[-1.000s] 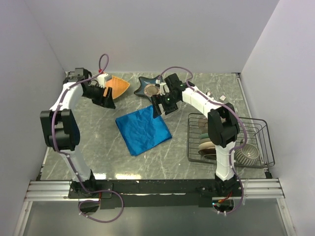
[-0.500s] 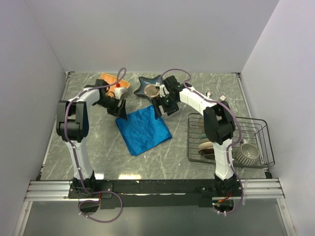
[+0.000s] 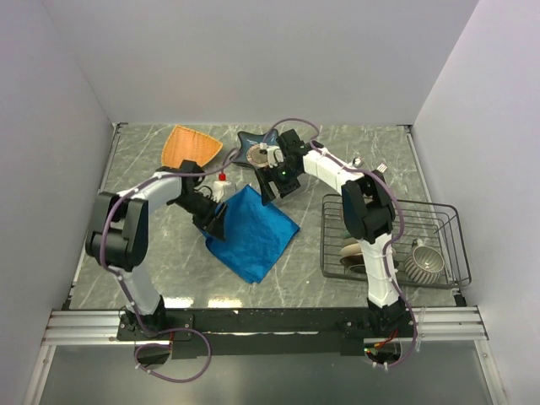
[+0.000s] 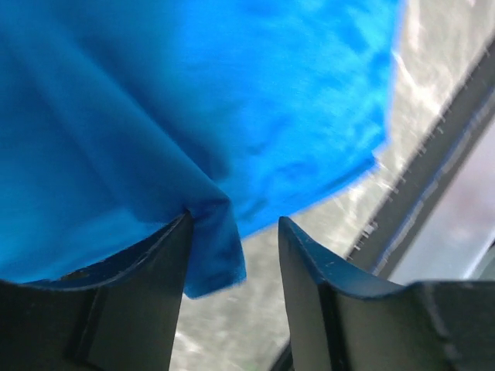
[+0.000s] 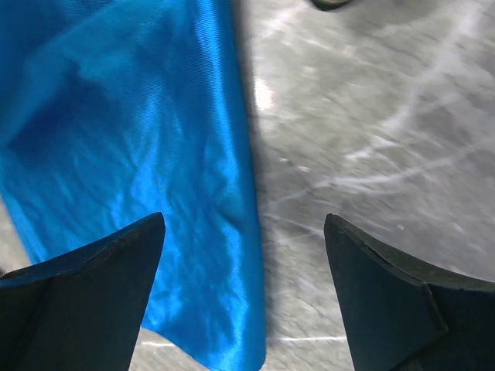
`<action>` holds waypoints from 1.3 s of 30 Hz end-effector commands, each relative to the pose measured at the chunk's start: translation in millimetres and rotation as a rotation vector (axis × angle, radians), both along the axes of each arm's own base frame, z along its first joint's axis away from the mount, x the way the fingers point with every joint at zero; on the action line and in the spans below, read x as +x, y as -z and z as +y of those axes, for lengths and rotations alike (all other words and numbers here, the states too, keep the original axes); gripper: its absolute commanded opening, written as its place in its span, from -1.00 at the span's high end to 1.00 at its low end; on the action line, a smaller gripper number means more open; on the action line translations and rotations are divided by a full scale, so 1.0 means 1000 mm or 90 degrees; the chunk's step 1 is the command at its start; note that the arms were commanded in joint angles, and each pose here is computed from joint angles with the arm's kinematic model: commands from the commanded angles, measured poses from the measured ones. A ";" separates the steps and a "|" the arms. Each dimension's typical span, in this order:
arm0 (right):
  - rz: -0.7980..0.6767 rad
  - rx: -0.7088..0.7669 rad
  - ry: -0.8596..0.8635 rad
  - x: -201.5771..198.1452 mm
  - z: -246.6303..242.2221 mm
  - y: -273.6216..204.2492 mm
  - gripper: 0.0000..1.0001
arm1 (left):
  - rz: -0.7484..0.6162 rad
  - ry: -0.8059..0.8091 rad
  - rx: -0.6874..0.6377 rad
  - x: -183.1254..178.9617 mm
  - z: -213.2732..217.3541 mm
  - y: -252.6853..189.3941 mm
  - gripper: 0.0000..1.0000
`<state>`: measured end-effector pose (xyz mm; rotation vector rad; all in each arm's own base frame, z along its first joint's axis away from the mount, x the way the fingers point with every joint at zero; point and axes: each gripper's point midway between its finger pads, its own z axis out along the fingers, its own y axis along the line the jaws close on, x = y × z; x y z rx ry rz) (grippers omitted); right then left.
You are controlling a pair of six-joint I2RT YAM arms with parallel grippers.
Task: Fold the napkin into a case and place the utensils inside
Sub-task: Smooth out the square-folded napkin at the center of the board.
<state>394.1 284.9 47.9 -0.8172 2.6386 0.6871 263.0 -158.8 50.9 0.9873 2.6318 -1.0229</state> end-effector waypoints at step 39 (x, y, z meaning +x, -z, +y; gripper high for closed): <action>-0.026 0.177 0.002 0.042 0.055 -0.006 -0.15 | -0.108 -0.178 -0.065 0.159 -0.029 0.000 0.33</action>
